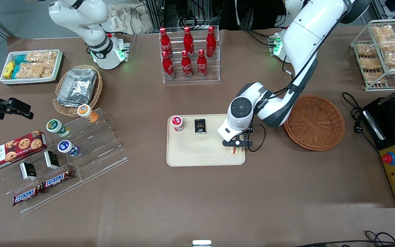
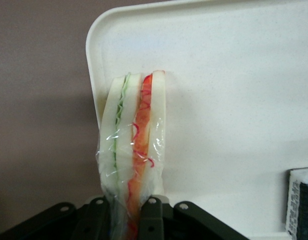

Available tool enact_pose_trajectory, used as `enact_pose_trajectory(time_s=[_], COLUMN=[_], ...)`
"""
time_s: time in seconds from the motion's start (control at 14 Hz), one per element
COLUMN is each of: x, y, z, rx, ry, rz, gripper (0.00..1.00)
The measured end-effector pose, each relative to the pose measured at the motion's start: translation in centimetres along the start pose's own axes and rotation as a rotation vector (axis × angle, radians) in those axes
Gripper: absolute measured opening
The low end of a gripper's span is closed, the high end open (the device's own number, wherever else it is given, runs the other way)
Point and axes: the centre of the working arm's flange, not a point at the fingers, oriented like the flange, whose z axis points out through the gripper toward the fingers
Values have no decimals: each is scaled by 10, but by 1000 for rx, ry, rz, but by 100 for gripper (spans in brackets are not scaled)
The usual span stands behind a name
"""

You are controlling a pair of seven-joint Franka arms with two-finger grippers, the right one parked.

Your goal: Place sandwich from basket to tray

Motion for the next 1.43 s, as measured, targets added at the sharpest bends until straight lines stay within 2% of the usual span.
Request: enact_pose_trajectory(time_s=[0.43, 0.57, 0.86, 1.0, 1.21, 1.43], x=[5, 9, 20, 25, 20, -8], y=[4, 4, -7, -33, -94, -159], z=[-9, -15, -63, -115, -215, -297], rx=[-6, -12, -31, -42, -84, -80], ry=[23, 33, 61, 71, 104, 130], rz=[-38, -47, -103, -172, -302, -360], gripper=[86, 100, 100, 100, 100, 100])
